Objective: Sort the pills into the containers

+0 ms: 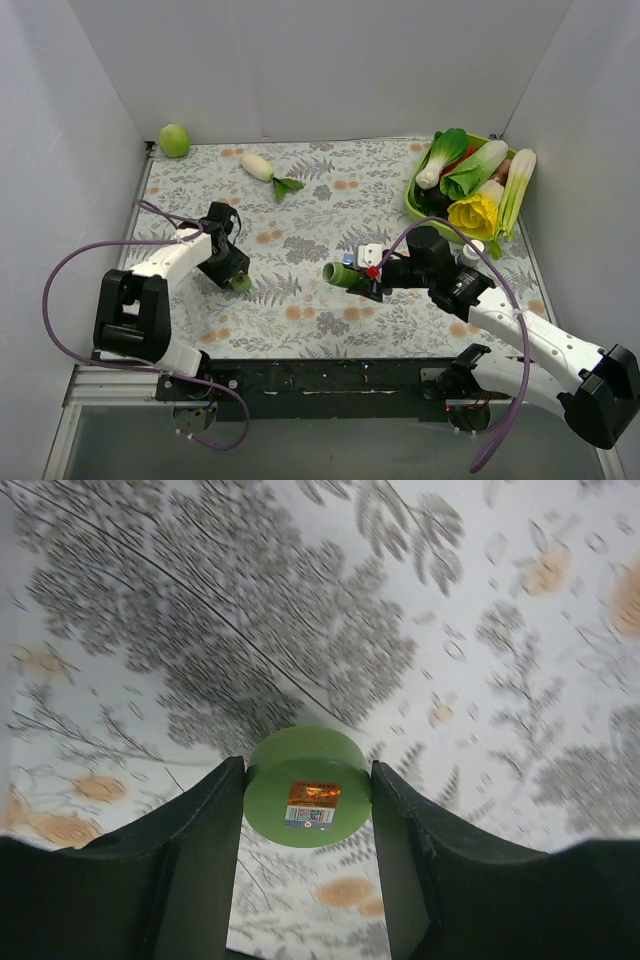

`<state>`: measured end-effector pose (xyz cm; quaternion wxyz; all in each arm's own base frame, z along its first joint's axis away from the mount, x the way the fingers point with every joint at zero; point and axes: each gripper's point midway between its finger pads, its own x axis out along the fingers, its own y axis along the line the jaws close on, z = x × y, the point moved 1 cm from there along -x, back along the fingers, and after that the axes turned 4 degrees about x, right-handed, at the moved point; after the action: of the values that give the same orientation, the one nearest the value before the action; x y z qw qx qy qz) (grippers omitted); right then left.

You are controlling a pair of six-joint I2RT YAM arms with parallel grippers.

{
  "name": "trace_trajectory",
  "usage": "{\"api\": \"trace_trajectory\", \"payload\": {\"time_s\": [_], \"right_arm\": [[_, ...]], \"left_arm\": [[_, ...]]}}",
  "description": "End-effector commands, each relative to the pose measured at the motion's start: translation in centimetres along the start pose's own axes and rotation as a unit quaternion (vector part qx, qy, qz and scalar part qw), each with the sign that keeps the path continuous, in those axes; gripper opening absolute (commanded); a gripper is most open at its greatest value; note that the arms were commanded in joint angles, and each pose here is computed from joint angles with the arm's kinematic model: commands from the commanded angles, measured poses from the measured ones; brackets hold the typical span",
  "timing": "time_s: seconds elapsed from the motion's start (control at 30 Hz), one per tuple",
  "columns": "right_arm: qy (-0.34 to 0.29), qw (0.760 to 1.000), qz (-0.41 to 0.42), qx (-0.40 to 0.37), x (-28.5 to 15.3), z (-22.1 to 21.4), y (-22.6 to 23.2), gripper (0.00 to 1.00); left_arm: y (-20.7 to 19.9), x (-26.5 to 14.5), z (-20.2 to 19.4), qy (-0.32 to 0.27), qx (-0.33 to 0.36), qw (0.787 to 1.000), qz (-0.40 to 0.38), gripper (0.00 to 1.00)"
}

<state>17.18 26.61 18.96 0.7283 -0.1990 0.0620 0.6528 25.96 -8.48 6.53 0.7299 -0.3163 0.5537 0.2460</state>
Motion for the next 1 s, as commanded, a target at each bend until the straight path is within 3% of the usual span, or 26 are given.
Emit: {"api": "trace_trajectory", "payload": {"time_s": [0.0, 0.1, 0.13, 0.17, 0.27, 0.37, 0.43, 0.47, 0.53, 0.67, 0.77, 0.8, 0.87, 0.9, 0.97], "right_arm": [[-0.031, 0.999, -0.016, -0.019, -0.5, 1.8, -0.5, 0.01], [-0.03, 0.999, -0.019, -0.017, -0.6, 1.6, -0.4, 0.01], [-0.032, 0.999, -0.021, -0.016, -0.7, 1.8, -0.5, 0.01], [-0.031, 0.999, -0.024, -0.014, -0.8, 1.7, -0.6, 0.01], [-0.029, 0.999, -0.03, 0.004, -1.1, 1.8, -0.9, 0.01], [-0.019, 0.999, -0.025, 0.044, -1.3, 1.1, -1.1, 0.01], [-0.014, 0.997, -0.033, 0.069, -1.8, 0.8, -2.1, 0.01], [-0.013, 0.996, -0.025, 0.085, -2.0, 0.6, -2.1, 0.01], [-0.009, 0.994, -0.039, 0.106, -2.9, 0.2, -3.6, 0.01], [0.003, 0.991, -0.029, 0.134, -4.5, -0.8, -4.6, 0.01], [0.029, 0.988, -0.011, 0.151, -5.4, -2.5, -4.1, 0.01], [0.044, 0.987, -0.004, 0.157, -5.9, -3.3, -3.5, 0.01], [0.057, 0.986, 0.01, 0.159, -6.1, -3.8, -2.9, 0.01], [0.062, 0.986, 0.013, 0.157, -6.3, -4.0, -2.7, 0.01], [0.067, 0.985, 0.039, 0.154, -6.7, -4.1, -1.6, 0.01]], "left_arm": [[2.2, 1.2, 4.4, -0.102, 0.022, 0.991, 0.089, 0.23], [2.2, 2.0, 5.1, -0.104, 0.024, 0.989, 0.104, 0.32], [2.0, 2.0, 5.2, -0.101, 0.03, 0.989, 0.105, 0.41], [1.8, 1.8, 5.1, -0.096, 0.036, 0.99, 0.099, 0.65], [0.5, -0.2, 6.1, -0.109, 0.053, 0.99, 0.076, 0.9], [-1.0, -3.2, 6.8, -0.129, 0.078, 0.988, 0.026, 0.95], [-2.3, -4.7, 5.8, -0.11, 0.107, 0.988, -0.035, 0.96], [-3.5, -6.2, 5.3, -0.117, 0.164, 0.975, -0.098, 0.96], [-6.3, -9.2, 1.5, -0.061, 0.234, 0.938, -0.249, 0.97], [-8.8, -16.1, -2.6, -0.079, 0.325, 0.817, -0.47, 0.98], [-8.2, -18.7, -5.2, -0.096, 0.364, 0.75, -0.543, 0.98], [-7.8, -18.4, -5.7, -0.096, 0.367, 0.746, -0.548, 0.98], [-7.6, -20.1, -6.9, -0.114, 0.387, 0.706, -0.582, 0.98], [-7.3, -19.8, -7.4, -0.115, 0.391, 0.699, -0.587, 0.98], [-7.2, -21.6, -8.7, -0.14, 0.416, 0.651, -0.619, 0.98]]}}
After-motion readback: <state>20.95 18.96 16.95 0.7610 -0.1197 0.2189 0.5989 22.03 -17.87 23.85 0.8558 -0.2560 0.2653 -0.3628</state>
